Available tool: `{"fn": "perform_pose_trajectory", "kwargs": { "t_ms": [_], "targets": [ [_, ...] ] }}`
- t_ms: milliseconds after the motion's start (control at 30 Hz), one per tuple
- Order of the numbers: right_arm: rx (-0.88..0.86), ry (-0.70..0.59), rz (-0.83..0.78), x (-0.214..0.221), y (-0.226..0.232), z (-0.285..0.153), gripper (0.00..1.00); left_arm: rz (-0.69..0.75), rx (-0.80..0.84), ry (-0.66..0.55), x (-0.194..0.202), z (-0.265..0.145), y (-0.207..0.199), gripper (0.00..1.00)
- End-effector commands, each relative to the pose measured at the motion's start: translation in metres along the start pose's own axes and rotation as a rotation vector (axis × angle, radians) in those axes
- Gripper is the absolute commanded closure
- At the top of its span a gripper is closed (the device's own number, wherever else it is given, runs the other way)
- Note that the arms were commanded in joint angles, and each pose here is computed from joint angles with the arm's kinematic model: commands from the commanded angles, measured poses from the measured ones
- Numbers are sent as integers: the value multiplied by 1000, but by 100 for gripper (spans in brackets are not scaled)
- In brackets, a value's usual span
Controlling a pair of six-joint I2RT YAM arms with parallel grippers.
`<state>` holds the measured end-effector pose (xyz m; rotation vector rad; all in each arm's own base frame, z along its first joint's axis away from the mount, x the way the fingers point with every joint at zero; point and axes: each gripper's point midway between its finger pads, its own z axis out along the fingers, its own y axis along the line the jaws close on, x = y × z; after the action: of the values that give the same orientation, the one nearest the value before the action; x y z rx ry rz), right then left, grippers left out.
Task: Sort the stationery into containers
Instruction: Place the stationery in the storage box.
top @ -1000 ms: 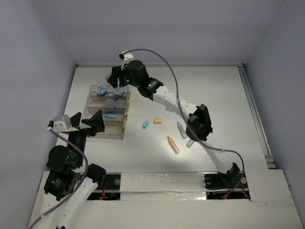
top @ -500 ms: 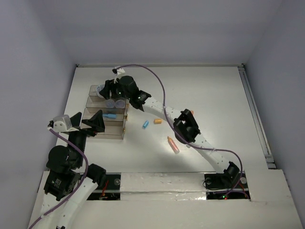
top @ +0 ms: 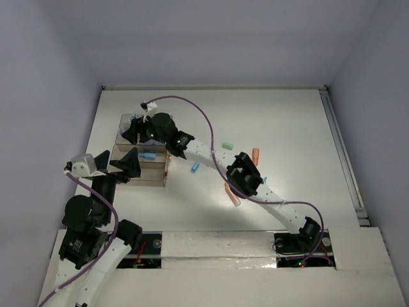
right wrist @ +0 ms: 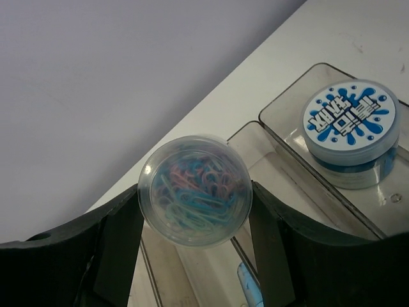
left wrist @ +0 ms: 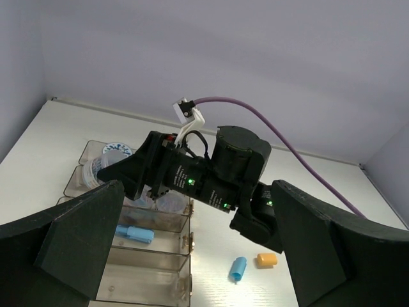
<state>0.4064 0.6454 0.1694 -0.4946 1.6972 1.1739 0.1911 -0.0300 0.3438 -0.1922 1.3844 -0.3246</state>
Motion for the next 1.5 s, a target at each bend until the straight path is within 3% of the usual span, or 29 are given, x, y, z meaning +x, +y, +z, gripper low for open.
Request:
{"fn": "perform_pose_trajectory", "kwargs": {
  "t_ms": [0, 767, 1467],
  "targets": [
    [-47, -113, 6, -31, 18, 4, 57, -17, 23, -44, -10, -1, -4, 1],
    [18, -95, 21, -16, 1, 5, 51, -22, 25, -57, -13, -4, -3, 1],
    [42, -68, 35, -16, 0, -1, 28, -26, 17, -65, -15, -6, -1, 1]
  ]
}}
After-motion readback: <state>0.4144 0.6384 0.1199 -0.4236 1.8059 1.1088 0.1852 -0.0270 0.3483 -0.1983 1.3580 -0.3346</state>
